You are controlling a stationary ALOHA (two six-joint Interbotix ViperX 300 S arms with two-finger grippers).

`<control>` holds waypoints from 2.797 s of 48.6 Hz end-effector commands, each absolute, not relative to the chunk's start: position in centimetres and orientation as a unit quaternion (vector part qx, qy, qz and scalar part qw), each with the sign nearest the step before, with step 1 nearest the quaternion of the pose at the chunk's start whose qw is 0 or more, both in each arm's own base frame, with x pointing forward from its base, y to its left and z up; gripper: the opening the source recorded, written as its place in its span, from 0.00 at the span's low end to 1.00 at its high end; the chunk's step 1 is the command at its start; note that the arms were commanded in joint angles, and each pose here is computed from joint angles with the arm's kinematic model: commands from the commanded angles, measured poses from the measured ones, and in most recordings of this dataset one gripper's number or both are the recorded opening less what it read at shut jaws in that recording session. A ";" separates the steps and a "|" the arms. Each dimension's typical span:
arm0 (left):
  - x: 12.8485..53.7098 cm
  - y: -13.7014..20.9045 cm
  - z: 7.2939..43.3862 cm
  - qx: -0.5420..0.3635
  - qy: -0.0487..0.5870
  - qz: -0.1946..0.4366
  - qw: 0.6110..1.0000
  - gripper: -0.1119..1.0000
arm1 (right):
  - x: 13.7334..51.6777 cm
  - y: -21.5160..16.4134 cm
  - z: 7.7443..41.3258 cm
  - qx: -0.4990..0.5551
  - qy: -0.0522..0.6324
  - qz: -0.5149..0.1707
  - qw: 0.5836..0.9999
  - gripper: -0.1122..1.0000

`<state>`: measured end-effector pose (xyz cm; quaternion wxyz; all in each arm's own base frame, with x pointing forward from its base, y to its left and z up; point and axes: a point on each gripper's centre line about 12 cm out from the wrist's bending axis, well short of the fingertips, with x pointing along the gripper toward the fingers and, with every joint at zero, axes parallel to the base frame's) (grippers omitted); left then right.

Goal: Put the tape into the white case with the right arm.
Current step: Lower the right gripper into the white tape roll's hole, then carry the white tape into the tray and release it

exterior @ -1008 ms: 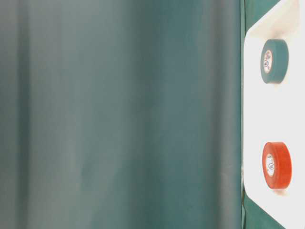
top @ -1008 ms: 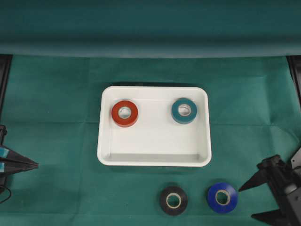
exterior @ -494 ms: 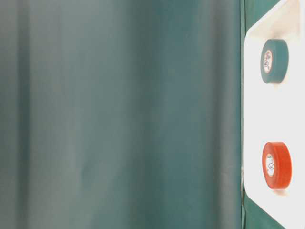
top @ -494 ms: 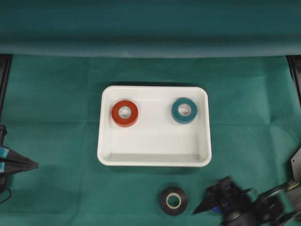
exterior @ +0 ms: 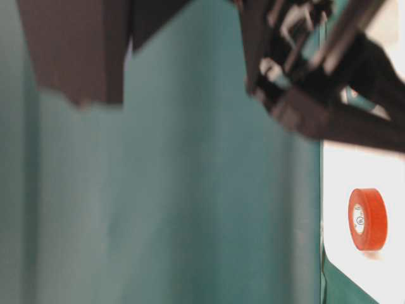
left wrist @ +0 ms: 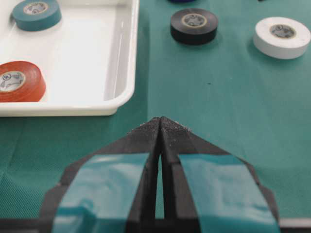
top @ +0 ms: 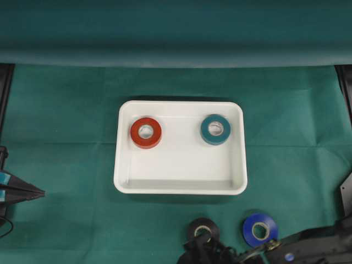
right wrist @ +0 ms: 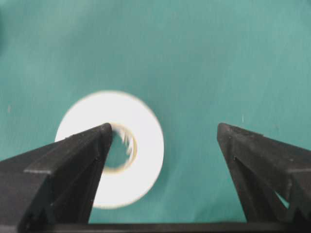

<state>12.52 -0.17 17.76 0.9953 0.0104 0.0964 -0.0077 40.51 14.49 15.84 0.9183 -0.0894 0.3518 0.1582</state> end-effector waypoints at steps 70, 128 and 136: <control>12.6 -0.2 18.3 0.011 0.089 -0.008 0.996 0.10 | 42.2 14.1 10.7 -0.096 0.405 0.145 0.898 0.63; 12.6 -0.2 18.3 0.011 0.089 -0.008 0.996 0.10 | 42.3 13.7 17.2 -0.091 0.401 0.118 0.904 0.12; 12.6 -0.2 18.3 0.011 0.089 -0.008 0.996 0.10 | 42.4 11.9 16.9 -0.084 0.407 0.100 0.904 0.12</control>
